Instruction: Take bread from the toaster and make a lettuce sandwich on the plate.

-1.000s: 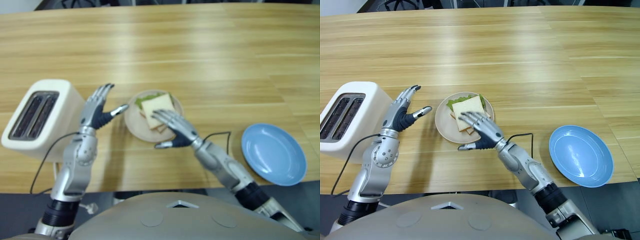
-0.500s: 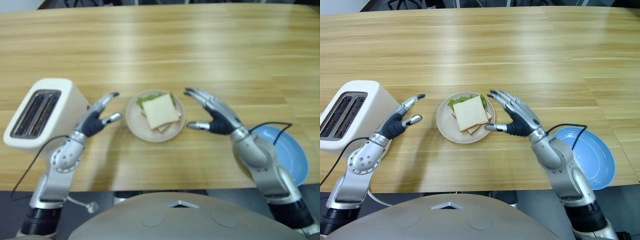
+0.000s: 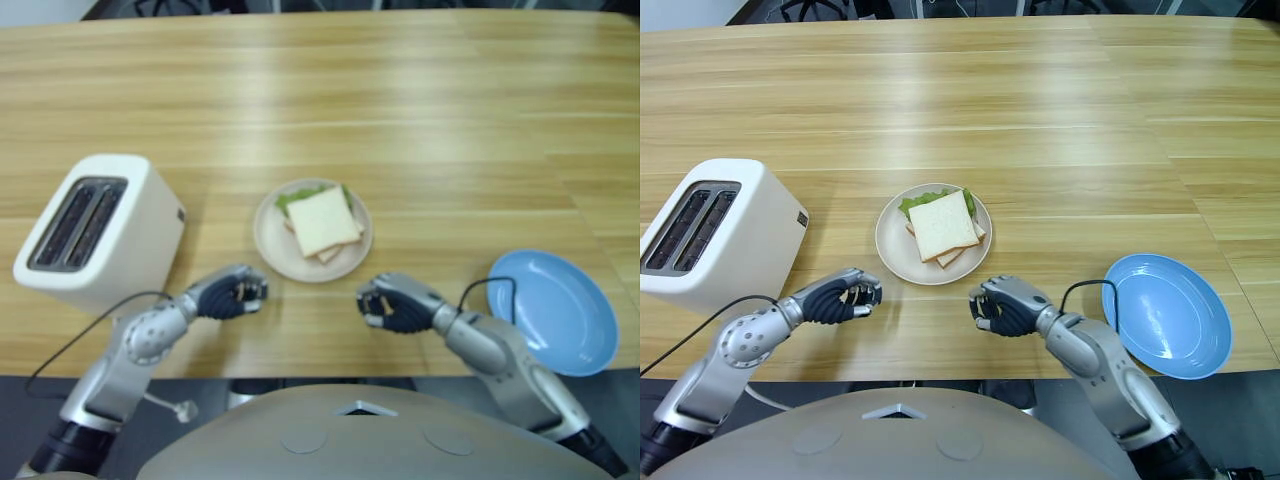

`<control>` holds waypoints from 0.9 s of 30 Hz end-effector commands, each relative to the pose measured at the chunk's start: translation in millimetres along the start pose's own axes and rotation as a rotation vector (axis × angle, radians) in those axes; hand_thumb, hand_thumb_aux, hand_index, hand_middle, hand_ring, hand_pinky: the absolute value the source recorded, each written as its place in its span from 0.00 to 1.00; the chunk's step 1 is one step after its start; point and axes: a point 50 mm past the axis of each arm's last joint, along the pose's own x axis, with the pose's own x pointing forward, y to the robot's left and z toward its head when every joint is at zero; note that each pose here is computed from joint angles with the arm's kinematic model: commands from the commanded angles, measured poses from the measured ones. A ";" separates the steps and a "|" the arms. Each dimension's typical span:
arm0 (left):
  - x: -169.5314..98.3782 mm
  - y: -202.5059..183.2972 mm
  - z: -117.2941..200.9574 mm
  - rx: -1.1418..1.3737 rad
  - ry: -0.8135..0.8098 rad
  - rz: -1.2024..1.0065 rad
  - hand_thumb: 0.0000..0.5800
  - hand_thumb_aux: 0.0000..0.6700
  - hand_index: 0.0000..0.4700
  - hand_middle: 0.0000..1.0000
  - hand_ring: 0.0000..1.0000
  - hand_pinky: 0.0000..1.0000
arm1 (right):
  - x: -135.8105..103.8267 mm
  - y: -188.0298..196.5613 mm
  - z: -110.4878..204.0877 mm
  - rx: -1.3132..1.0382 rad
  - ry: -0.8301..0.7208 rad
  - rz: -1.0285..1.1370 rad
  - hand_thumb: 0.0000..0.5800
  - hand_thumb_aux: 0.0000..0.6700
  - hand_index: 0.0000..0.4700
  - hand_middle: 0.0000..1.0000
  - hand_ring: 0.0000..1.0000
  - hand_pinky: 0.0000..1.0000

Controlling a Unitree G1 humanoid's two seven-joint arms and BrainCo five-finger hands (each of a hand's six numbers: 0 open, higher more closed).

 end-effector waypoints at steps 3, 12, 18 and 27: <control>34.9 -11.8 -11.3 0.090 0.044 -0.069 1.00 1.00 0.98 1.00 1.00 1.00 | 36.2 17.8 -17.9 -0.068 0.026 0.052 1.00 1.00 0.98 1.00 1.00 1.00; 83.0 -3.9 -19.8 0.197 0.082 -0.029 1.00 1.00 0.98 1.00 1.00 1.00 | 84.1 3.8 -39.4 -0.164 0.039 -0.025 1.00 1.00 0.98 0.98 0.98 0.98; 94.6 17.0 -20.4 0.208 0.092 0.121 0.99 0.90 0.88 1.00 1.00 1.00 | 102.4 -28.7 -38.4 -0.206 0.026 -0.167 1.00 1.00 0.98 0.91 0.91 0.91; 84.1 47.6 -9.4 0.003 0.002 0.405 0.00 0.00 0.00 1.00 1.00 1.00 | 89.7 -52.5 -33.8 -0.079 0.016 -0.386 1.00 0.97 0.95 0.58 0.58 0.58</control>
